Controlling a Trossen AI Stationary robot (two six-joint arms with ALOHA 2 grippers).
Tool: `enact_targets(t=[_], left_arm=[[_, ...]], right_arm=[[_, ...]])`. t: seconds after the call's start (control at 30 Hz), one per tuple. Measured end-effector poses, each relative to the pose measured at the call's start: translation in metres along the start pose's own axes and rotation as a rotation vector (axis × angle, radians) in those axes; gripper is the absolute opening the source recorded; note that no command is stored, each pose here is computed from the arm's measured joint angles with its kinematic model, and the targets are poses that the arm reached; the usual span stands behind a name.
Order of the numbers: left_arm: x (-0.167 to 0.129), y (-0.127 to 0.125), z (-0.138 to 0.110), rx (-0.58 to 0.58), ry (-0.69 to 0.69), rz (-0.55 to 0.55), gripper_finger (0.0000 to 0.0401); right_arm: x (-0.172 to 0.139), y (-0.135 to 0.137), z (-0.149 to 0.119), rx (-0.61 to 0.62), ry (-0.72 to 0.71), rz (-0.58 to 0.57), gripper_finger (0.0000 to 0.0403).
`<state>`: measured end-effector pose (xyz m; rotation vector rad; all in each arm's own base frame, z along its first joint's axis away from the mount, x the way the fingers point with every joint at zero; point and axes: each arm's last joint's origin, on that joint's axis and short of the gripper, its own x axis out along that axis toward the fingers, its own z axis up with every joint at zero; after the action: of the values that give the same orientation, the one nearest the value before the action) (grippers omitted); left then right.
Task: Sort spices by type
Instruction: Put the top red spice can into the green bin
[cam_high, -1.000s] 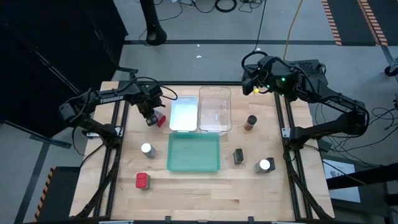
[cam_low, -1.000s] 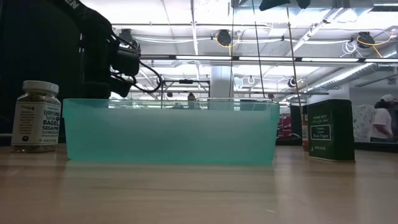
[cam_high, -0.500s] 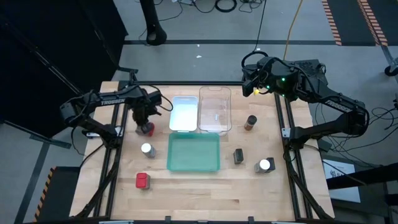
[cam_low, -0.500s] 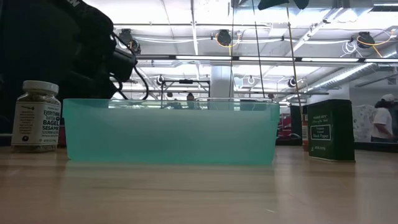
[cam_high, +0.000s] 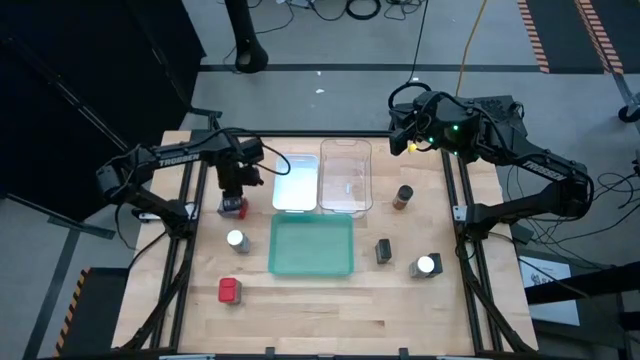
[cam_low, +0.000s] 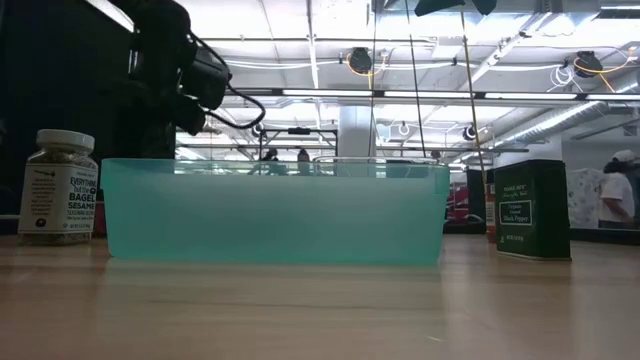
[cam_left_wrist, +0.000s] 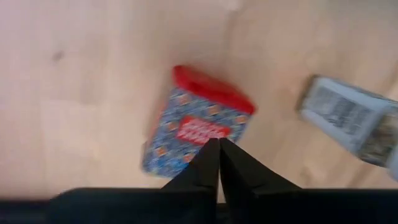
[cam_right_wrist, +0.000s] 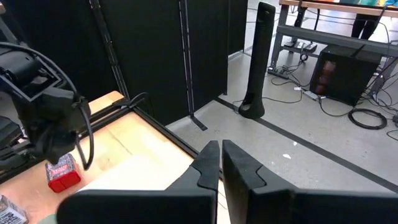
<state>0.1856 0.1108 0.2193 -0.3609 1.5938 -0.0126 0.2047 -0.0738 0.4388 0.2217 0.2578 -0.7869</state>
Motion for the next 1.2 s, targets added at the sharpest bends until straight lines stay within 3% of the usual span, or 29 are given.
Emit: enact_targets(t=[0.27,0.43,0.57,0.8,1.2], left_arm=[[0.004,-0.019,0.007,0.118,-0.003,-0.035,0.0161],[0.006,-0.025,0.011,0.189,0.031,0.13,0.0245],[0.006,-0.026,0.014,0.199,0.034,0.263,0.029],[0.007,-0.031,0.015,0.224,-0.003,0.133,0.0303],[0.007,-0.033,0.016,0.165,-0.032,0.071,0.0314]], right_arm=[[0.0,0.0,0.0,0.0,0.0,0.0,0.0],[0.0,0.0,0.0,0.0,0.0,0.0,0.0],[0.0,0.0,0.0,0.0,0.0,0.0,0.0],[0.0,0.0,0.0,0.0,0.0,0.0,0.0],[0.0,0.0,0.0,-0.001,0.0,-0.001,0.0]])
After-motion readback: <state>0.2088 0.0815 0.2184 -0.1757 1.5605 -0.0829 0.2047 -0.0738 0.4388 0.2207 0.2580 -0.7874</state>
